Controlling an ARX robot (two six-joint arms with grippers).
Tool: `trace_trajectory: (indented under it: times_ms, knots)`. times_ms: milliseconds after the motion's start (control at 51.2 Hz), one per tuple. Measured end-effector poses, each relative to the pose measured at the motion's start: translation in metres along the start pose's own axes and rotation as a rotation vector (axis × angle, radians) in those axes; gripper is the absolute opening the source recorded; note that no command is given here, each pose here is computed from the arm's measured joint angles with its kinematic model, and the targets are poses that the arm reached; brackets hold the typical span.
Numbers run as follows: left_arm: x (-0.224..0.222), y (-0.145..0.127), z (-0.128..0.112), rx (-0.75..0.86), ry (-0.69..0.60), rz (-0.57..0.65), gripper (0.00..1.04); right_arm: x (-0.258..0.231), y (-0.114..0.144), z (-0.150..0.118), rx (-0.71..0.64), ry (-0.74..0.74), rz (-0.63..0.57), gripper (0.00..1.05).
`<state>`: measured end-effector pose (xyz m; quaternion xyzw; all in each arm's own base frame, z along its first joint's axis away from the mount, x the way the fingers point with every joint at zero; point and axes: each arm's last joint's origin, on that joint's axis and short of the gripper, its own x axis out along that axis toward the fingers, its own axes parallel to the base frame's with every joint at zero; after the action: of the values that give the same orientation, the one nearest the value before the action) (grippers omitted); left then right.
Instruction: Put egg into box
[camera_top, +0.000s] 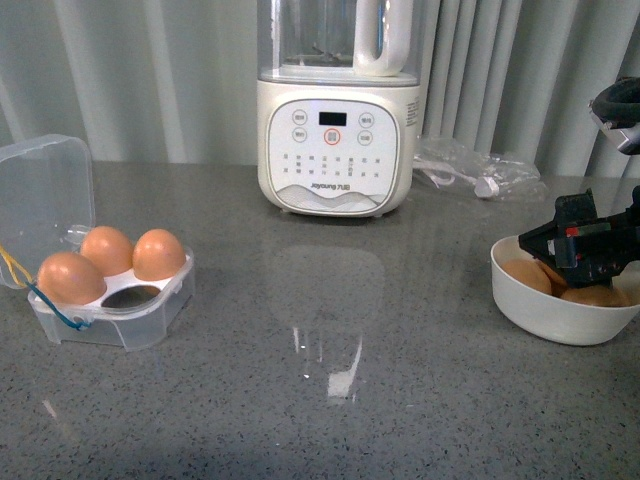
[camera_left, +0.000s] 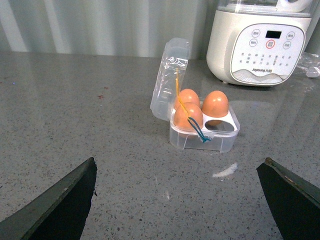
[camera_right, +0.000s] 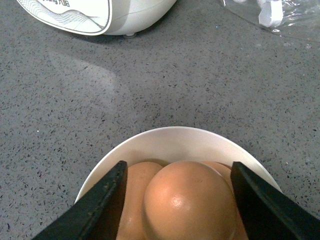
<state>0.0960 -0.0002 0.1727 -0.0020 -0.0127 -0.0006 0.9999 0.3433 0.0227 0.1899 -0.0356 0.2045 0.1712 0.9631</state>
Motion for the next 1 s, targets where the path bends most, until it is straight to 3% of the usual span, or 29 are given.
trace_trajectory:
  times_ms: [137,430,567,703,821,997]
  knots:
    - [0.0,0.0,0.0,0.0,0.0,0.0,0.98,-0.001,-0.001,0.001,0.001,-0.003,0.001,0.44]
    - [0.0,0.0,0.0,0.0,0.0,0.0,0.98,-0.016,0.005,0.025,-0.027,-0.112,0.026,0.42]
    - [0.0,0.0,0.0,0.0,0.0,0.0,0.98,-0.021,0.028,0.066,-0.075,-0.219,0.188,0.42]
    - [0.0,0.0,0.0,0.0,0.0,0.0,0.98,-0.001,0.075,0.104,-0.171,-0.279,0.478,0.42]
    - [0.0,0.0,0.0,0.0,0.0,0.0,0.98,0.025,0.103,0.109,-0.191,-0.246,0.68,0.42]
    - [0.0,0.0,0.0,0.0,0.0,0.0,0.98,0.058,0.13,0.103,-0.204,-0.193,0.813,0.42]
